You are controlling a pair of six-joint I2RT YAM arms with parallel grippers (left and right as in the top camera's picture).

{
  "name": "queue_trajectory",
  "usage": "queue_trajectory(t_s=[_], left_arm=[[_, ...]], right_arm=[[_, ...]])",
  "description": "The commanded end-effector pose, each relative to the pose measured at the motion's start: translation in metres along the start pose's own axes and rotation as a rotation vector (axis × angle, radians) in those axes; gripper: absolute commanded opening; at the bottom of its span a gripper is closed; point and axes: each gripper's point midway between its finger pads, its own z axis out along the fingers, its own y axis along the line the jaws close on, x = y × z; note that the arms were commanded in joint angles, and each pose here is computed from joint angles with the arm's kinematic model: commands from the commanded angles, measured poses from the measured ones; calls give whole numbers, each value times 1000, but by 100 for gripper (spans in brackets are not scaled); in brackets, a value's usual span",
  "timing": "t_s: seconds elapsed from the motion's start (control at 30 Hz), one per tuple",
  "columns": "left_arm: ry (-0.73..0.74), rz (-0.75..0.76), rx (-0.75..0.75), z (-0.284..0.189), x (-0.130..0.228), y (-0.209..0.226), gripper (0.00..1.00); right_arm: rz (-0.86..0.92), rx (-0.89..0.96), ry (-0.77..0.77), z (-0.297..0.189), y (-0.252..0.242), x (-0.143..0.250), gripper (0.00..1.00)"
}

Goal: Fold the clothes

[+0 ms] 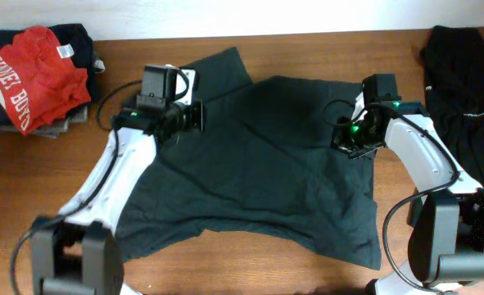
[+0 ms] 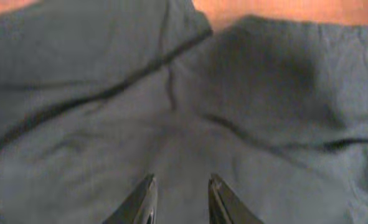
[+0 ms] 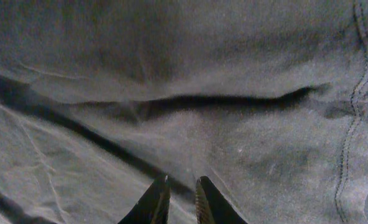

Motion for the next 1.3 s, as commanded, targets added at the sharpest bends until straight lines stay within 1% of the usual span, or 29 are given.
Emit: queue_trajectory(t_s=[0.0, 0.07, 0.1, 0.13, 0.27, 0.4, 0.5, 0.63, 0.7, 0.73, 0.87, 0.93, 1.03, 1.13, 1.2, 1.27], left_arm=[[-85, 22, -82, 27, -20, 26, 26], [-137, 24, -94, 48, -30, 41, 22], [-141, 20, -98, 55, -29, 46, 22], [-143, 15, -102, 61, -28, 51, 19], [-138, -19, -132, 87, -18, 83, 18], [-134, -59, -167, 95, -11, 115, 18], [-165, -77, -187, 93, -16, 133, 15], [-145, -97, -197, 100, -6, 146, 13], [-108, -106, -199, 108, 6, 148, 9], [-102, -108, -199, 109, 8, 148, 9], [-97, -110, -205, 113, 12, 151, 7], [-95, -110, -204, 119, 15, 153, 2], [-102, -109, -205, 126, 18, 156, 1], [-109, -111, -212, 128, 18, 160, 1], [-127, -122, -295, 122, 15, 180, 1], [-138, -139, -341, 116, 15, 196, 1]], right_arm=[[4, 2, -24, -7, 1, -6, 20], [7, 7, -11, -7, 0, -3, 20], [9, 9, -5, -7, -1, -1, 20], [11, 12, 3, -7, -2, 1, 20], [20, 24, 35, -7, -5, 9, 20], [25, 30, 50, -8, -6, 12, 21], [26, 23, 57, -8, -5, 14, 21], [29, -50, 85, -8, 8, 19, 22], [28, -53, 86, -8, 8, 19, 22], [28, -53, 86, -8, 8, 19, 22], [28, -53, 86, -8, 8, 19, 25], [29, -53, 86, -8, 8, 19, 25], [32, -50, 96, -8, 7, 21, 25], [35, -45, 107, -9, 6, 24, 25], [37, -44, 110, -9, 6, 25, 25], [38, -43, 114, -9, 6, 26, 25]])
